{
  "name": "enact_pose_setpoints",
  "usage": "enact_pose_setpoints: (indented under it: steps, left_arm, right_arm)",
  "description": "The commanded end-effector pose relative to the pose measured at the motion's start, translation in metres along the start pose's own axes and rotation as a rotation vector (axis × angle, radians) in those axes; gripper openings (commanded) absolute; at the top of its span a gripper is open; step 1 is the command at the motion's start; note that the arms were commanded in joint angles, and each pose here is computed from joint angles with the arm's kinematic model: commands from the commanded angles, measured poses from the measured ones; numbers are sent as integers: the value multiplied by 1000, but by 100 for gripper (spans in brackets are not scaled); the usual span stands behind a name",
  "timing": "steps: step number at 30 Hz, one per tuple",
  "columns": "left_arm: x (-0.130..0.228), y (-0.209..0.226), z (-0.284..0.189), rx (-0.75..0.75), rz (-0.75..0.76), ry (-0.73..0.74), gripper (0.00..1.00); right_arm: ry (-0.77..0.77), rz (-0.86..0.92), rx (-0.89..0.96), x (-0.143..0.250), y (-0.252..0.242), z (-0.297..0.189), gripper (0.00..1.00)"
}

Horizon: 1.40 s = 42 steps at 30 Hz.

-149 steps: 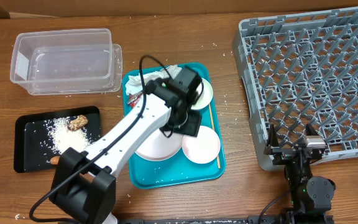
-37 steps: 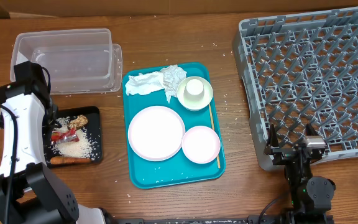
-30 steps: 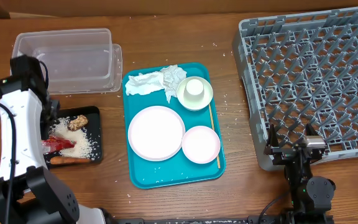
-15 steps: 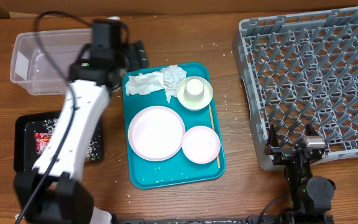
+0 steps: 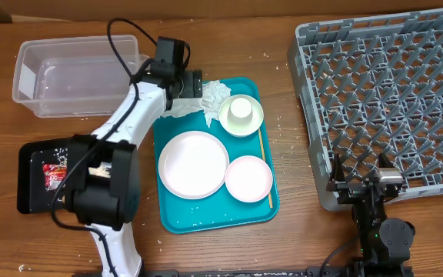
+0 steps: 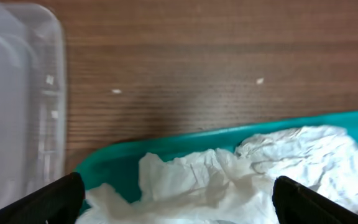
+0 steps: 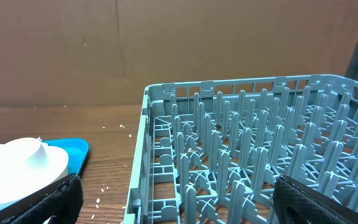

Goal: Sort waste into correct bins and load items into the dishwasher
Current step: 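Move the left gripper to the crumpled tissue and grasp it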

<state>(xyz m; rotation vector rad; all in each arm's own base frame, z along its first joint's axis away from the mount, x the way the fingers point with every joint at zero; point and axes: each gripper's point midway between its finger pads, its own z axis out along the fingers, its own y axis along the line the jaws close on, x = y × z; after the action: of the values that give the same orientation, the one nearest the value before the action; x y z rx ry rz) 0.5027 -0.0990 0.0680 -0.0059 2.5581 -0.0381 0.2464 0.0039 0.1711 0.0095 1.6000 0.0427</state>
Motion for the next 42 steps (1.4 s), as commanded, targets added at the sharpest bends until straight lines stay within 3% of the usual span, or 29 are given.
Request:
enact_pose_setpoints:
  steps: [1, 5, 13, 19, 22, 30, 38, 42]
  left_arm:
    - [9, -8, 14, 46, 48, 36, 98]
    - [22, -9, 21, 54, 53, 81, 97]
    - [38, -6, 20, 44, 57, 150, 72]
    - [43, -5, 19, 40, 58, 171, 37]
    - [44, -4, 19, 39, 58, 175, 4]
    - [31, -5, -8, 30, 32, 230, 4]
    - [-5, -1, -97, 14, -130, 194, 4]
    - [-5, 30, -150, -105, -256, 153, 4]
  right_arm:
    - [-6, 4, -3, 1, 1, 0, 100]
    - [-6, 5, -3, 1, 1, 0, 100]
    - [-6, 4, -2, 1, 1, 0, 100]
    - [-6, 5, -3, 1, 1, 0, 100]
    - [-6, 5, -3, 1, 1, 0, 100]
    - [-6, 5, -3, 1, 1, 0, 100]
    - [-6, 5, -3, 1, 1, 0, 100]
    - [-6, 4, -2, 1, 1, 0, 100]
